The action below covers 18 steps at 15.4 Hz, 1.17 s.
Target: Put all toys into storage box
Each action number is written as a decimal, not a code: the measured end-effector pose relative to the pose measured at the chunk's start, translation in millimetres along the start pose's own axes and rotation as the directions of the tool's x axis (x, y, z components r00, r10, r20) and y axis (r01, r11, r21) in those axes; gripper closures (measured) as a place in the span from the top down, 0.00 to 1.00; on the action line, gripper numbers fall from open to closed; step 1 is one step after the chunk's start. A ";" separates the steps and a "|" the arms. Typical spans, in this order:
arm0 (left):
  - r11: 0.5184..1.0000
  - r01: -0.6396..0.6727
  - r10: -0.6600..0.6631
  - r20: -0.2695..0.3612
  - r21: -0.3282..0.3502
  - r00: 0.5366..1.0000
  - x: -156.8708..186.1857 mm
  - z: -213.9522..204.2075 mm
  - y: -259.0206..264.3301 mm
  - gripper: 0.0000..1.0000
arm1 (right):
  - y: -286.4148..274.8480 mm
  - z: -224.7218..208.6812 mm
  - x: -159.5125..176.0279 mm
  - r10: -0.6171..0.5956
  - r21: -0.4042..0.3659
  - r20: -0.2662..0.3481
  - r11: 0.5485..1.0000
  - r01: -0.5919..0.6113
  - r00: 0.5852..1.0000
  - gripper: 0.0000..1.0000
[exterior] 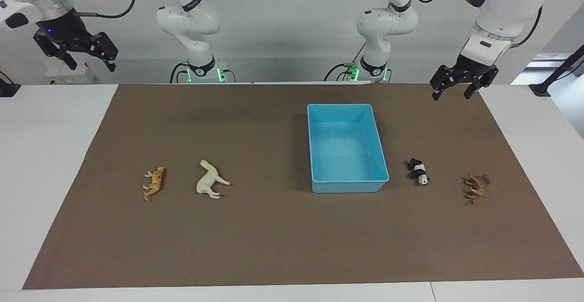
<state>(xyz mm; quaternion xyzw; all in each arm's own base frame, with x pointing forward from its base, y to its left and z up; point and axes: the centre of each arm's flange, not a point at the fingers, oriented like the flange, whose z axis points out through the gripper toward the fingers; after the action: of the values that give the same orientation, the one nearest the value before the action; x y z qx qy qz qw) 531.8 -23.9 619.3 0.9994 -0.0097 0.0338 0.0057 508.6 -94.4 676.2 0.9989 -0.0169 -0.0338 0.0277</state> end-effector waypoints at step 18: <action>0.999 -0.049 0.049 -0.023 0.004 0.999 12.0 49.6 -26.5 1.00 | -18.5 267.6 105.4 -0.015 -0.012 -0.010 1.000 0.015 1.000 1.00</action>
<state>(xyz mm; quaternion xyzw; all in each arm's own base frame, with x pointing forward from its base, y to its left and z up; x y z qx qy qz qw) 547.7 1.8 570.3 0.9984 -0.0341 0.0454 0.0035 596.0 -94.2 401.6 0.9990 -0.0090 -0.0288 0.0337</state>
